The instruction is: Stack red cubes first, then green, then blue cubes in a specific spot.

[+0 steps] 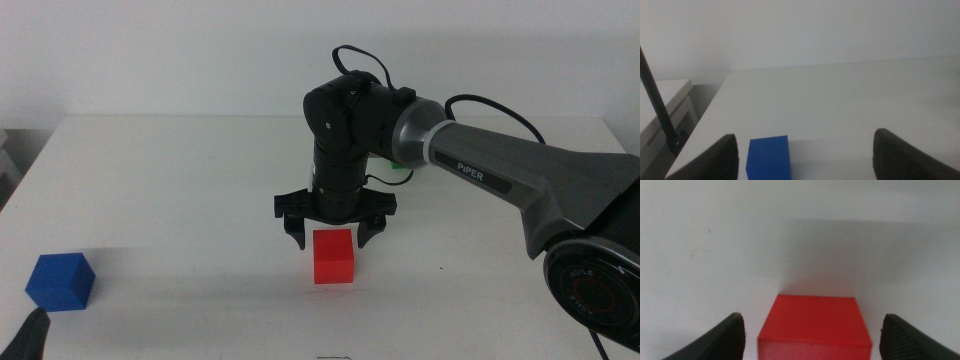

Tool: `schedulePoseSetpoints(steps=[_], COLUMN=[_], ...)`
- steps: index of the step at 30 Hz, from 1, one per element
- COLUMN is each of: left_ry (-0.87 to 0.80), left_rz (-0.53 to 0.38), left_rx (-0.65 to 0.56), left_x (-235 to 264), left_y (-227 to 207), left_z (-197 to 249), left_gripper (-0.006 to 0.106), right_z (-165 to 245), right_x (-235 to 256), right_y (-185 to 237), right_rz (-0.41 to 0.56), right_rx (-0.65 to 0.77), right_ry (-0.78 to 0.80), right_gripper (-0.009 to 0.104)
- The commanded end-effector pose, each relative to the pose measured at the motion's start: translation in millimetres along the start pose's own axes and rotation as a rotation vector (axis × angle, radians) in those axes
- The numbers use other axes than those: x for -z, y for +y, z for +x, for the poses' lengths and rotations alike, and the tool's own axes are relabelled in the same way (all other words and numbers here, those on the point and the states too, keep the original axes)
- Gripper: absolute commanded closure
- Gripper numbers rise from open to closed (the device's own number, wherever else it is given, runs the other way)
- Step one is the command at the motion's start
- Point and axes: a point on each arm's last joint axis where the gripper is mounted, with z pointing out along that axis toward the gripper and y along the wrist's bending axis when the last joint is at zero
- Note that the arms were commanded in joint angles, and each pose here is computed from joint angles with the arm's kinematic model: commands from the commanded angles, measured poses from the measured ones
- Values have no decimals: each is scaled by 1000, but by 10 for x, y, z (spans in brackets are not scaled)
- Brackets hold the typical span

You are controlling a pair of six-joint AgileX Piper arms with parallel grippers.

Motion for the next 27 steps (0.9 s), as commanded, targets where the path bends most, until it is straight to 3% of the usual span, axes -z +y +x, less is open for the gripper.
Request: schedulePoseSetpoints(steps=[1,8,14,27], left_ry=[-95,-95,-95,-95], left_rz=[1,1,1,1], left_rx=[11,11,11,11], left_x=[20,20,20,20], left_y=[0,0,0,0], left_z=[-87,-87,-87,-87], left_gripper=[11,11,11,11], right_z=[-36,-176,-388,-1010], right_x=[409,606,951,1200], right_y=[-110,-209,-354,-1129], right_rz=[21,-16,-8,53], right_rx=[-2,-35,-41,-2], right_ry=[-39,-92,-239,-532], right_gripper=[1,1,1,1])
